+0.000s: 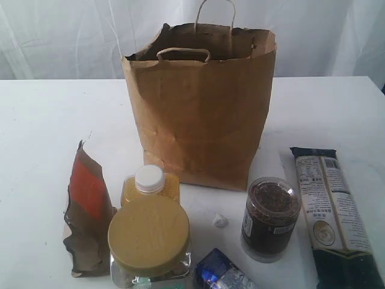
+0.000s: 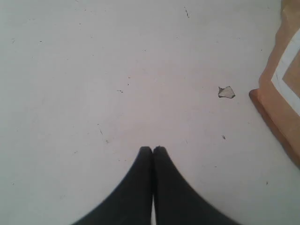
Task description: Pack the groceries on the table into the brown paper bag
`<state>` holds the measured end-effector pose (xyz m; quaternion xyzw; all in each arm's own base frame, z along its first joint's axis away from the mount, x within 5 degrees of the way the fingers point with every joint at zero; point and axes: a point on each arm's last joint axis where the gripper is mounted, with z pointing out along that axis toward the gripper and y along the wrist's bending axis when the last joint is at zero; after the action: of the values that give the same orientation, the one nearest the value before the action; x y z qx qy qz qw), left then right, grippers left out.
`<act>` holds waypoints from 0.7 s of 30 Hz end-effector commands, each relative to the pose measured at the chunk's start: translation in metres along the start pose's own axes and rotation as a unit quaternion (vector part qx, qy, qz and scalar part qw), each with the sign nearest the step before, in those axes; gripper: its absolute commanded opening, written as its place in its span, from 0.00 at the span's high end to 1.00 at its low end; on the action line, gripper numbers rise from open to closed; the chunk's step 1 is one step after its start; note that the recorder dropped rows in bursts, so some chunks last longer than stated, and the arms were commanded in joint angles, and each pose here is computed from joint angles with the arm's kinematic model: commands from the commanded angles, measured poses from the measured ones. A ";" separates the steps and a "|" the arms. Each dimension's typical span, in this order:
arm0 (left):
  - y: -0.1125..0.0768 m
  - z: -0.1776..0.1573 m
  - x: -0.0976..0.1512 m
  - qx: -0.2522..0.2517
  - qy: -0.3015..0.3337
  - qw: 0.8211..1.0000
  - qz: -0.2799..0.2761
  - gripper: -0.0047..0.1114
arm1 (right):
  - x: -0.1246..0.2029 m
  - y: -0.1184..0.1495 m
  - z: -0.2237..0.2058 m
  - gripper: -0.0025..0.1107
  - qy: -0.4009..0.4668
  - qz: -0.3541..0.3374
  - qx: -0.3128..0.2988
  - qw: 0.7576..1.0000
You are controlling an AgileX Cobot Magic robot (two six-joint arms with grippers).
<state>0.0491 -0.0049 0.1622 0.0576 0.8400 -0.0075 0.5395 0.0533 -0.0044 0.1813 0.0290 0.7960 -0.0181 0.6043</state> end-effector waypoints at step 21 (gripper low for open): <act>-0.001 0.001 0.002 0.005 0.002 1.000 -0.003 0.96 | -0.067 -0.009 -0.031 0.98 -0.401 0.309 -0.085 0.858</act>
<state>0.0491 -0.0049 0.1622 0.0576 0.8400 -0.0075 0.5395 0.0508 -0.0078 0.2372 0.1885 0.5401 0.1855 0.7990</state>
